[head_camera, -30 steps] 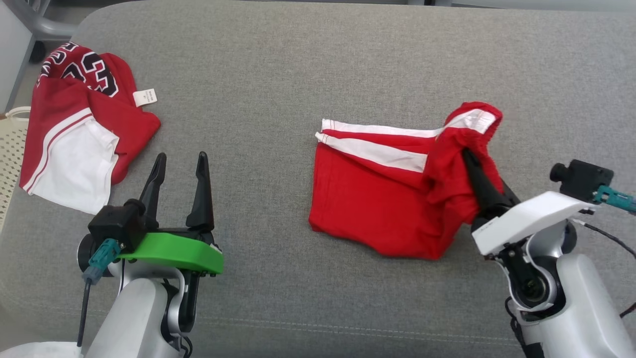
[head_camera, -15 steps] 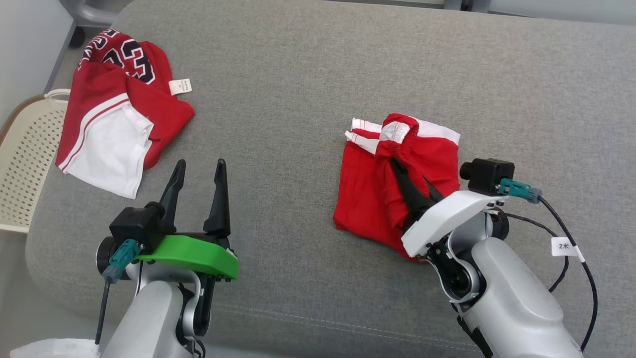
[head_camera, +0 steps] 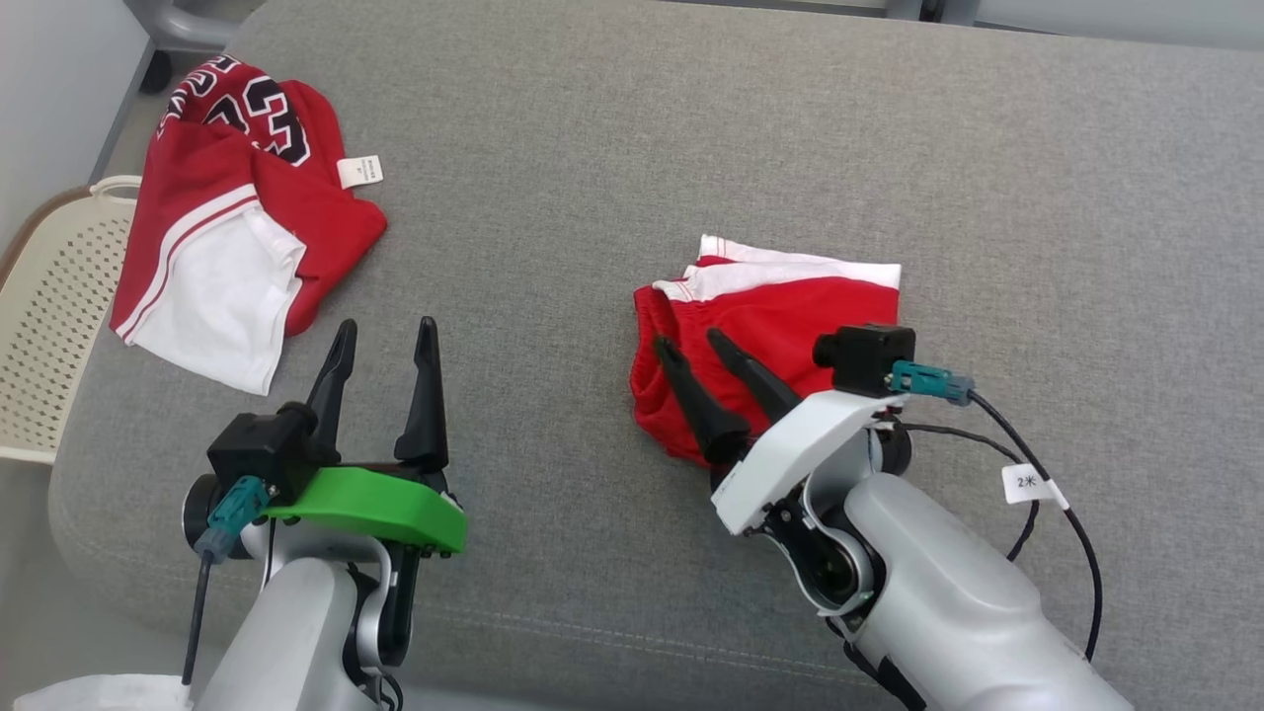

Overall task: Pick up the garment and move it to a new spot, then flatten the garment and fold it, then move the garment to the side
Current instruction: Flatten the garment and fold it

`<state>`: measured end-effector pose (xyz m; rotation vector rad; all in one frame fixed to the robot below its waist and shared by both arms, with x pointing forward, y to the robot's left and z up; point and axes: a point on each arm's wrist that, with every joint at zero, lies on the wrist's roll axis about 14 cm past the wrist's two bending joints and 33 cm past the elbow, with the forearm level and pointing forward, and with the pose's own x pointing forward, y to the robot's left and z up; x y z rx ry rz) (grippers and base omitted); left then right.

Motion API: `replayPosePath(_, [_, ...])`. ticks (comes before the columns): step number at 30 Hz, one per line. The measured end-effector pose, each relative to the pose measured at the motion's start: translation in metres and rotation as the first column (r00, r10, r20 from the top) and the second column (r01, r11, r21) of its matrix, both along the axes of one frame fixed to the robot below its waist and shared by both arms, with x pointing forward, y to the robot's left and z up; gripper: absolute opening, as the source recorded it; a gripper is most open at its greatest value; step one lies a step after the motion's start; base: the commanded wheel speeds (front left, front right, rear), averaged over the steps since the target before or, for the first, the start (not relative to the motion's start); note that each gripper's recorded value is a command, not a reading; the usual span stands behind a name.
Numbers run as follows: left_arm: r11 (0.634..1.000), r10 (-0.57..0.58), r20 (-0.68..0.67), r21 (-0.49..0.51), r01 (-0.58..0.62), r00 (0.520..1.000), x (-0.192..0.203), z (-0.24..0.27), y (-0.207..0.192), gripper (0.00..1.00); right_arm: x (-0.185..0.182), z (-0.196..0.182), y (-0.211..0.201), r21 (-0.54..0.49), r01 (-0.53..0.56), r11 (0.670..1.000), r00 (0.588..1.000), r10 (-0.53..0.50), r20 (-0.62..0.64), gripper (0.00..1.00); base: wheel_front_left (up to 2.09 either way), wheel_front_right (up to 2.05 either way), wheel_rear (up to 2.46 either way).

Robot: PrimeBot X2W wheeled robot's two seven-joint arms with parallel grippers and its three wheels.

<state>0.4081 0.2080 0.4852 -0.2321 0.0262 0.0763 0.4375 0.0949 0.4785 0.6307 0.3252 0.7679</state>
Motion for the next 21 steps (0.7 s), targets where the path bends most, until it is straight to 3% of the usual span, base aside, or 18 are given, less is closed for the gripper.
replayPosePath(5, [1.0, -0.007, 0.012, 0.005, 0.007, 1.0, 0.004, 0.003, -0.002, 1.0, 0.001, 0.02, -0.002, 0.011, 0.013, 1.0, 0.994, -0.014, 0.105, 1.0, 0.0, 0.0, 0.0])
replayPosePath(11, [1.0, -0.021, 0.032, 0.015, 0.021, 0.999, 0.009, 0.01, -0.005, 1.0, 0.025, 0.037, -0.051, -0.029, 0.184, 0.982, 0.951, -0.171, 0.256, 1.0, 0.0, 0.0, 0.0])
replayPosePath(16, [0.999, -0.038, 0.046, 0.026, 0.037, 0.998, 0.011, 0.015, -0.009, 1.0, 0.032, 0.041, -0.11, -0.086, 0.349, 0.933, 0.886, -0.298, 0.354, 1.0, 0.0, 0.0, 0.0])
replayPosePath(21, [0.999, -0.031, 0.037, 0.041, 0.03, 0.999, 0.006, 0.014, -0.005, 1.0, 0.022, 0.039, -0.163, -0.16, 0.479, 0.863, 0.822, -0.378, 0.425, 1.0, 0.0, 0.0, 0.0])
